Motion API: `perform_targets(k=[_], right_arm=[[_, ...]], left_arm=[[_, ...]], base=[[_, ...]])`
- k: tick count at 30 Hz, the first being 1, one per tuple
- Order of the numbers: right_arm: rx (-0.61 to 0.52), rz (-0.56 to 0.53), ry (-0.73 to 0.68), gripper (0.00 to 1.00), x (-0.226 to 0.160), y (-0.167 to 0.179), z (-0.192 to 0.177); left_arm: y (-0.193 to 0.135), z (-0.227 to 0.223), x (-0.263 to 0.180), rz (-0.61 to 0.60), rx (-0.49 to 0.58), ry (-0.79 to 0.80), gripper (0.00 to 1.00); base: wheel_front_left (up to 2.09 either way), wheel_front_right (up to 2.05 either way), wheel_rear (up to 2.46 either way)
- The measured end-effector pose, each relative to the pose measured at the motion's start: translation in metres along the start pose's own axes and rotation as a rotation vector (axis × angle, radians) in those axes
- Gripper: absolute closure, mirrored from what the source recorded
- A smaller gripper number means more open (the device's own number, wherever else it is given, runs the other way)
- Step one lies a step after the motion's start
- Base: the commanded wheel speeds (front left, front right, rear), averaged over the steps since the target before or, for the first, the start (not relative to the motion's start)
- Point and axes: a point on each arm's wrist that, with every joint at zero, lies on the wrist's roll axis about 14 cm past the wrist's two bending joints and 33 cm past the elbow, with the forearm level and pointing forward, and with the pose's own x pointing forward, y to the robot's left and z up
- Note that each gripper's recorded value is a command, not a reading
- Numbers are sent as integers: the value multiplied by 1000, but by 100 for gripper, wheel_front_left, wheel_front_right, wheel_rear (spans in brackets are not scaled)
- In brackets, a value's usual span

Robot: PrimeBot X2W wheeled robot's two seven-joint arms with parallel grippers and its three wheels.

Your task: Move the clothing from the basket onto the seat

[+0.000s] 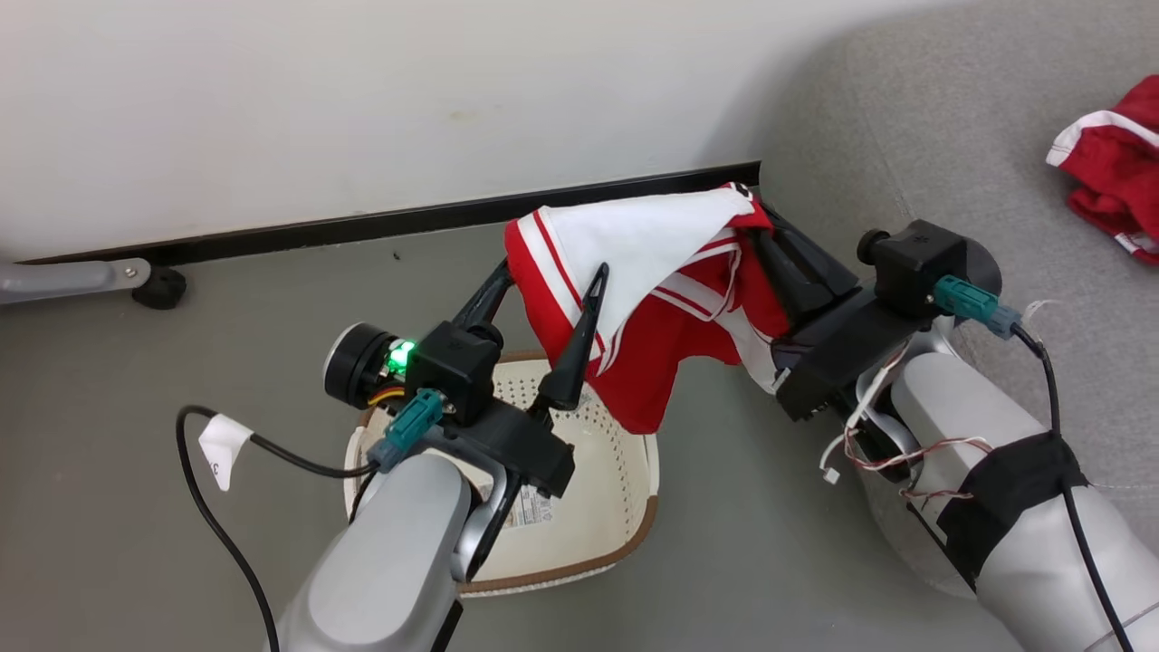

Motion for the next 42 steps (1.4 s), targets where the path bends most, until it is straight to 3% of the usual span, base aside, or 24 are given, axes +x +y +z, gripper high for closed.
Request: perform_targets(k=[14, 30, 42], right_arm=[[-12, -174, -11, 100, -40, -58, 9], [-47, -331, -26, 100, -93, -97, 22], [-68, -476, -37, 100, -157, -116, 32]], left_arm=[[-33, -41, 4, -95, -66, 105, 0], [-85, -62, 21, -238, -123, 151, 0], [-140, -62, 33, -380, -147, 158, 0]], base=[[0, 0, 0], [0, 0, 0], [0, 0, 0]])
